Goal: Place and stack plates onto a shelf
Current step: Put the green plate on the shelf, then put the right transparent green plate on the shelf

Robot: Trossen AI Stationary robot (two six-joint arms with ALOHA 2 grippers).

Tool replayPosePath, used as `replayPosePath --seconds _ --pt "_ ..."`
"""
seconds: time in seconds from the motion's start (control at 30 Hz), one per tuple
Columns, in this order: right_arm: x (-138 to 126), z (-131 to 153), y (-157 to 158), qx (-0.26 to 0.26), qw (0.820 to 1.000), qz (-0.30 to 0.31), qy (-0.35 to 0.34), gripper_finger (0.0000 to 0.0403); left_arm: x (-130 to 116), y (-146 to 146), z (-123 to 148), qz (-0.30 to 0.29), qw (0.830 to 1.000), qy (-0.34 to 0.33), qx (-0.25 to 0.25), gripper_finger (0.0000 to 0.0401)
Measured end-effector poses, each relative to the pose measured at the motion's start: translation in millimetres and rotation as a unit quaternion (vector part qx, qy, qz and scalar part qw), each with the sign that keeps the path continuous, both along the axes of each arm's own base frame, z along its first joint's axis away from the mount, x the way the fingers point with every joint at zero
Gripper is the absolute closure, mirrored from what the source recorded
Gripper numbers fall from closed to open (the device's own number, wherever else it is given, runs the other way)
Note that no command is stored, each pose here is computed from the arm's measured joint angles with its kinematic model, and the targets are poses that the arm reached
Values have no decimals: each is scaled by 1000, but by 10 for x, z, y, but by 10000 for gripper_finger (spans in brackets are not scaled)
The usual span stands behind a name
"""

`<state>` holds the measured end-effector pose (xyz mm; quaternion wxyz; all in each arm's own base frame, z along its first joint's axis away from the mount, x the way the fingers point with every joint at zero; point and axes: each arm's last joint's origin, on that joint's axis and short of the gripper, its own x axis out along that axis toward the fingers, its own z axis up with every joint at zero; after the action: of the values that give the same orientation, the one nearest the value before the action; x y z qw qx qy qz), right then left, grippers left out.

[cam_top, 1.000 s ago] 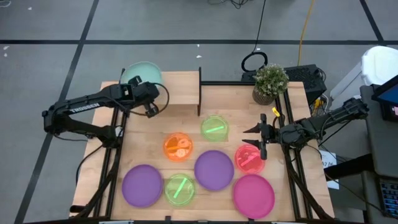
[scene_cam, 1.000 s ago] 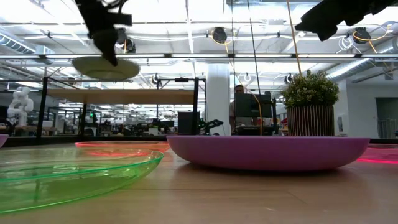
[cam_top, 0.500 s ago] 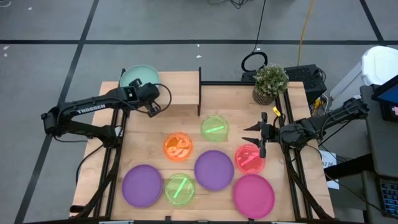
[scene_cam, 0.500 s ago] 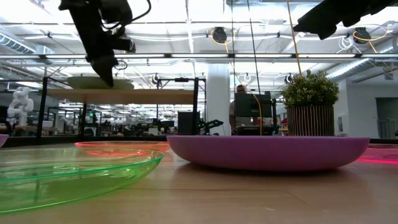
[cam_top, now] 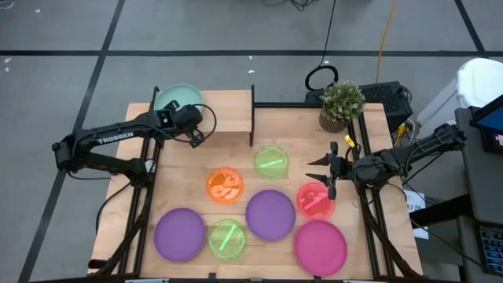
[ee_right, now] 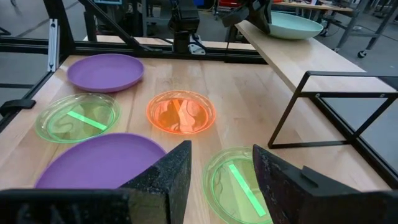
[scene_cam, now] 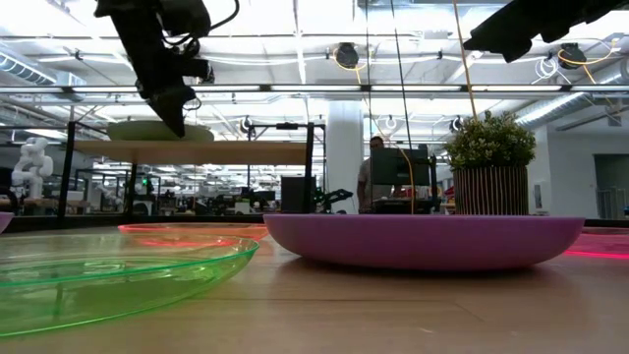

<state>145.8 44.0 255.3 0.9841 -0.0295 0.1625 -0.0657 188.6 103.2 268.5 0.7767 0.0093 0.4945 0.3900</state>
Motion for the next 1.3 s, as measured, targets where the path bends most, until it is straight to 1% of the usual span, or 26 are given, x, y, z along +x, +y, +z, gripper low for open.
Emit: replayPosePath --seconds 0.13,0.2,0.47,0.67,0.77,0.87,1.0,1.17,1.3 --pt "0 0 0 1 1000 0 0 250 -2 -1 -1 1 1000 1 -1 360" --pt "0 -1 0 4 1000 -1 0 250 -2 -1 -1 3 1000 -2 -2 350" --pt "0 -1 2 7 1000 0 0 250 -3 1 0 15 1000 -9 -1 269" --pt "0 0 2 21 1000 -5 -3 250 -10 -5 13 31 999 -25 -2 235" --pt "1 -1 2 22 1000 -5 -2 250 -8 -28 38 28 999 -30 4 226" --pt "17 -15 9 19 1000 -4 3 250 -25 -71 102 19 999 -41 20 219" --pt "68 -65 29 9 1000 -5 20 250 -77 -148 187 7 998 -57 35 217" --pt "231 -112 67 -12 1000 -3 19 250 -146 -269 333 -15 993 -106 53 217" --pt "398 -205 109 -50 998 6 32 250 -178 -394 449 -46 985 -151 66 217"
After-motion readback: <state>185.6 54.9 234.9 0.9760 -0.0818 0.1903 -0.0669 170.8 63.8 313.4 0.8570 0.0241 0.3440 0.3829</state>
